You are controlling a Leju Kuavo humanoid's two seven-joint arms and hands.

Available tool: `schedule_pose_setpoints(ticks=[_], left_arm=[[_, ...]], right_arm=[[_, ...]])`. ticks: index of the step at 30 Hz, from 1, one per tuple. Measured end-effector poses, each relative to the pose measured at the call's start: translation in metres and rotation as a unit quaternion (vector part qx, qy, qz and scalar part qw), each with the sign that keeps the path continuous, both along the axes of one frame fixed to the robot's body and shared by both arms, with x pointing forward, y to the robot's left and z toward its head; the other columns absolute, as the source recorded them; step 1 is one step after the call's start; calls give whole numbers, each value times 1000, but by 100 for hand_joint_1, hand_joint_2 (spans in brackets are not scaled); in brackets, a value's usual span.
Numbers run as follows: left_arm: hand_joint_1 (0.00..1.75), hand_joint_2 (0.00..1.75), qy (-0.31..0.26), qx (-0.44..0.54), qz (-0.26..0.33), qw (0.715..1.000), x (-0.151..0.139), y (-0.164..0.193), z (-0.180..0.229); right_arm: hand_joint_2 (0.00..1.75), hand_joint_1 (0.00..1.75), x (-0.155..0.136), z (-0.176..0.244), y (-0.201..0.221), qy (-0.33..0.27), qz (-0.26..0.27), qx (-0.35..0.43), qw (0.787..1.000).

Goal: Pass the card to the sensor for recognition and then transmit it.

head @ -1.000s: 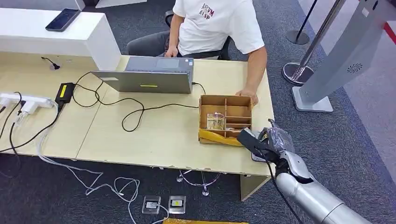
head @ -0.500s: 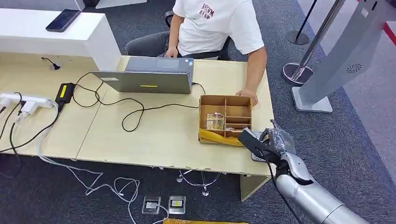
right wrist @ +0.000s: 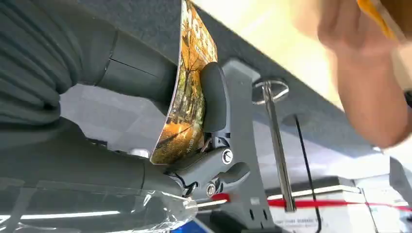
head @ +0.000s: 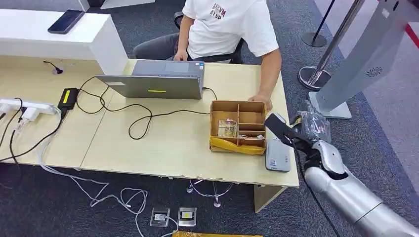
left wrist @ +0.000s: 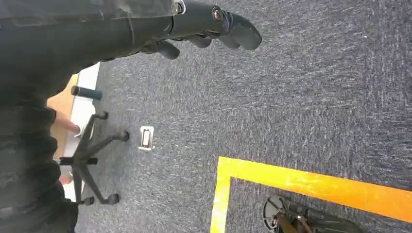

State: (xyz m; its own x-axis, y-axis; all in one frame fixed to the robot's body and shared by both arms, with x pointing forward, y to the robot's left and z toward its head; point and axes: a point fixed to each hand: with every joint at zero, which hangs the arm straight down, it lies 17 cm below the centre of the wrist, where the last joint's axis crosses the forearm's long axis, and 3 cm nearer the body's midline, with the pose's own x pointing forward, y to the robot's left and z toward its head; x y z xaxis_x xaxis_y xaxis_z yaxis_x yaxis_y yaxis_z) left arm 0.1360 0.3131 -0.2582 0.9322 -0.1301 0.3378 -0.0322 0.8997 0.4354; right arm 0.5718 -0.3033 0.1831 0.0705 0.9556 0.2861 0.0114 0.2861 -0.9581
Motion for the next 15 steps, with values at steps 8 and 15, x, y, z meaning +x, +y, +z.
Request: schedule_pose_setpoints(ticks=[8,15], left_arm=[[0,175,-4,3,-15,1000,3,-2,1],[0,175,-7,5,-34,999,5,-4,1]], right_arm=[[175,175,19,86,-3,-73,2,-11,997],[175,175,32,148,10,-117,17,-50,992]])
